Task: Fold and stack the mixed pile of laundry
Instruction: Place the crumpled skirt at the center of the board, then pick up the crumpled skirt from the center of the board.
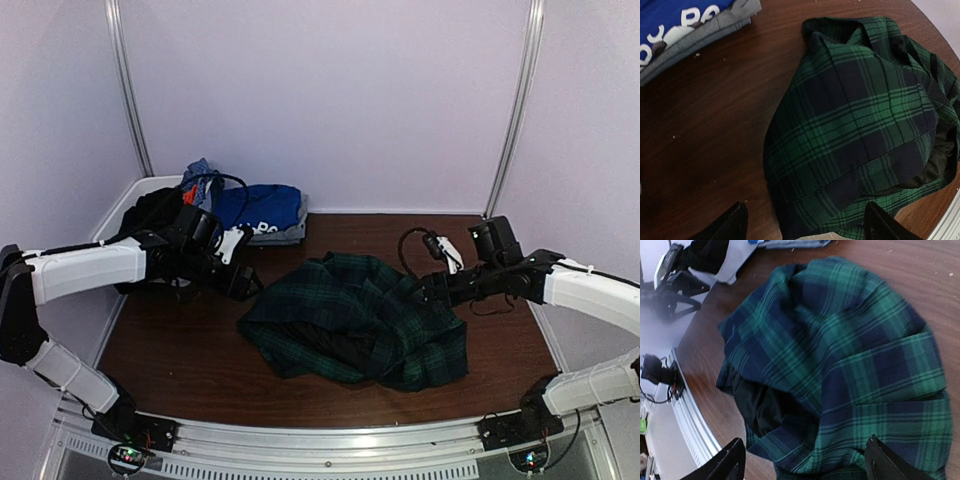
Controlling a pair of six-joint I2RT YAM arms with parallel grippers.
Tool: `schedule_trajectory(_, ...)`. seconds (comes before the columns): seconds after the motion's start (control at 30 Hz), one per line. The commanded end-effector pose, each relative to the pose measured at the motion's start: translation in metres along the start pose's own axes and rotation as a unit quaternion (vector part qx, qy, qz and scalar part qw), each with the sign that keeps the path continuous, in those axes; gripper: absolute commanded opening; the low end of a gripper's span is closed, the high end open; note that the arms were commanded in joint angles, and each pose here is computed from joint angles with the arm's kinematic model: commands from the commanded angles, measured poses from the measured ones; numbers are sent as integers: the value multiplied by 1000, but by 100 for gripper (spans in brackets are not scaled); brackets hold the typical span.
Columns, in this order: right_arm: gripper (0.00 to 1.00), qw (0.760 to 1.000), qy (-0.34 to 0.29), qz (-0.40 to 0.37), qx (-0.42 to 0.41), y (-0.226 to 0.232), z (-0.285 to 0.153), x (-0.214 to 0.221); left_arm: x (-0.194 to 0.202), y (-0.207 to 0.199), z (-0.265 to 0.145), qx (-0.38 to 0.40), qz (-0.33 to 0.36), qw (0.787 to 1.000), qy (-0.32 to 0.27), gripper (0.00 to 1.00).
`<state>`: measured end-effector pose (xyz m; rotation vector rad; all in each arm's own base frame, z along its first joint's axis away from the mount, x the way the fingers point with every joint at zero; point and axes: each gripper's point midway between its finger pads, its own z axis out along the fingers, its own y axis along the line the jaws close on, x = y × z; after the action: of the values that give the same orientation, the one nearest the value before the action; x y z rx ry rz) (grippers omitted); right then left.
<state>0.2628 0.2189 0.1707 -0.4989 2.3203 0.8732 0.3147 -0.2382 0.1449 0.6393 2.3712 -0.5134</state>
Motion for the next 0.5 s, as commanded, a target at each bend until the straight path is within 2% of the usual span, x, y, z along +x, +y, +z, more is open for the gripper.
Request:
schedule_trajectory(0.0, 83, 996, 79, -20, 23, 9, 19, 49, 20, 7, 19, -8, -55, 998, 1, 81)
schedule_trajectory(0.1, 83, 994, 106, -10, 21, 12, 36, 70, 39, 10, 34, -8, -66, 997, 29, 79)
schedule_trajectory(0.3, 84, 992, 120, -17, 44, 21, 65, 70, 51, 9, 39, -2, -56, 998, 41, 75)
schedule_trajectory(0.47, 90, 982, 167, -45, 81, 32, 86, 90, 59, 6, 35, 6, -57, 997, 43, 79)
